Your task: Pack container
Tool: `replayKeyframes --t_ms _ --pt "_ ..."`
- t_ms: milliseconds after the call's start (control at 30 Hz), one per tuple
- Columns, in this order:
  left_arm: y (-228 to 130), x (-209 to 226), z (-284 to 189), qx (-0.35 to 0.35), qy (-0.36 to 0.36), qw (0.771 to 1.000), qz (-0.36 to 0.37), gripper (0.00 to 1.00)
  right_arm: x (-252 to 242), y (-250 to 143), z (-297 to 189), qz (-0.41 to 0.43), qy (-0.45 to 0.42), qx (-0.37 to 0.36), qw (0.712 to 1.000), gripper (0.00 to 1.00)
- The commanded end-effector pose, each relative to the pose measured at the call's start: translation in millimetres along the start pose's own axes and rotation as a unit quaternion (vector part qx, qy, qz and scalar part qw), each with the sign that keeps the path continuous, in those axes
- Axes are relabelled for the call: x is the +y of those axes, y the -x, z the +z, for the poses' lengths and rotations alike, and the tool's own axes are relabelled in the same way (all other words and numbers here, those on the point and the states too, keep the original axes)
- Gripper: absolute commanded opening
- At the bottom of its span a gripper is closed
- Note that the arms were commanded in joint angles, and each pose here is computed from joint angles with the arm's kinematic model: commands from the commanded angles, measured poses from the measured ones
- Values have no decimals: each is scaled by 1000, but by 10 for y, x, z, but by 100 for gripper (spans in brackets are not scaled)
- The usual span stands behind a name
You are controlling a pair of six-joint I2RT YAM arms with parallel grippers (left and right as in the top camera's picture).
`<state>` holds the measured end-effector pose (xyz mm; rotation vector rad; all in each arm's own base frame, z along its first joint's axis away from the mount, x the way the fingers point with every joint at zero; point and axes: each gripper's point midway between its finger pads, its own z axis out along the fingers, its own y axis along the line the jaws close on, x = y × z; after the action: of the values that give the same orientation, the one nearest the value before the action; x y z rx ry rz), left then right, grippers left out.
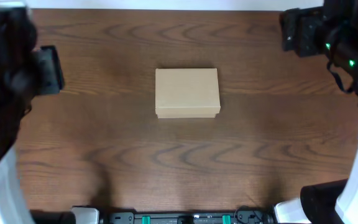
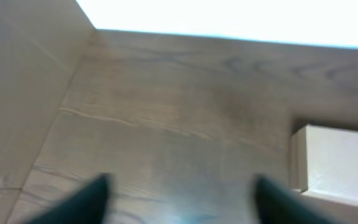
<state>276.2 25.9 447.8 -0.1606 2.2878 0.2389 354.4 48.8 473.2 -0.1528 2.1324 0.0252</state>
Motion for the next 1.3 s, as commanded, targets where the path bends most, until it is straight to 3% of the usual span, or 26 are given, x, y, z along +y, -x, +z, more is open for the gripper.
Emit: replayKeyframes --t_ms 0,400,1267 --pt "5 54 -62 -8 10 1000 -11 95 -72 -36 -15 3 -16 7 1000 99" --pt "-184 34 -56 31 4 999 0 95 -67 -289 -20 -1 -15 59 998 99" --pt "-184 34 -56 31 4 999 0 95 -69 -292 -29 -1 -15 59 998 99"
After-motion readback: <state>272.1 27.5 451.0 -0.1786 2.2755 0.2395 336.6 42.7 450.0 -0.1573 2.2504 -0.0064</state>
